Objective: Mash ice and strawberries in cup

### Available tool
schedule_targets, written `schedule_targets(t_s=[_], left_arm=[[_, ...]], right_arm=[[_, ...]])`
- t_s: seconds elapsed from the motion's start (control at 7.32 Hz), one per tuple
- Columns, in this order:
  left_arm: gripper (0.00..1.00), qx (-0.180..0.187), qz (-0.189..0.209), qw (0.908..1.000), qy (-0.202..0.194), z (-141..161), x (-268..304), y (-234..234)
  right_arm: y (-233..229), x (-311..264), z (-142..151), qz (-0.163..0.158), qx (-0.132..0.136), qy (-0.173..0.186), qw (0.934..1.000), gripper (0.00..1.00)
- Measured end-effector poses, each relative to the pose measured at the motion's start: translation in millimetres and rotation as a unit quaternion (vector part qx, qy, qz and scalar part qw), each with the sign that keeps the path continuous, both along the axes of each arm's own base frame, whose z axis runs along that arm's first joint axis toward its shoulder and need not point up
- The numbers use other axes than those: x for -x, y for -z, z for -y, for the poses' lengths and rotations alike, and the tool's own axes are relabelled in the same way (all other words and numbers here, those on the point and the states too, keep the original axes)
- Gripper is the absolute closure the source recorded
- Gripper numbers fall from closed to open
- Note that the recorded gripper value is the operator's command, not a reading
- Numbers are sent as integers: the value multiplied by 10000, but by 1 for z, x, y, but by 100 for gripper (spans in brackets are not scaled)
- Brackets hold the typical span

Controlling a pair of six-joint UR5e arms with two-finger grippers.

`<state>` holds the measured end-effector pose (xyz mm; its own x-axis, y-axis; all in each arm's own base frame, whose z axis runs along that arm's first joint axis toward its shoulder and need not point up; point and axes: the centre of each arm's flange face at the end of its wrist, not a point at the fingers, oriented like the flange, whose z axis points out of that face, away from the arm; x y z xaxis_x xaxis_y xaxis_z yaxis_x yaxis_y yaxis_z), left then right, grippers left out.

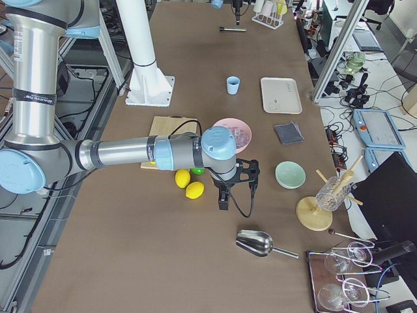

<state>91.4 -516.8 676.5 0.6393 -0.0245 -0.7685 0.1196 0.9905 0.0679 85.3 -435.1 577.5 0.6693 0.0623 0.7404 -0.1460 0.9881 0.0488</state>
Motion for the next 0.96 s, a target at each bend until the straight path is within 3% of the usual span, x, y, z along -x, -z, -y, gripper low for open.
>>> schedule_targets(t_s=[0.27, 0.55, 0.82, 0.96], left_arm=[[1, 30, -338, 9994, 73, 27, 67, 25], [1, -105, -384, 9992, 60, 40, 140, 63], [1, -52, 157, 9994, 292, -13, 172, 101], [1, 39, 402, 9986, 345, -20, 174, 101]], right_arm=[[1, 0, -1, -1, -15, 0, 10000, 0], [2, 0, -1, -1, -19, 0, 10000, 0], [1, 0, -2, -1, -16, 0, 10000, 0], [2, 0, -2, 0, -17, 0, 10000, 0]])
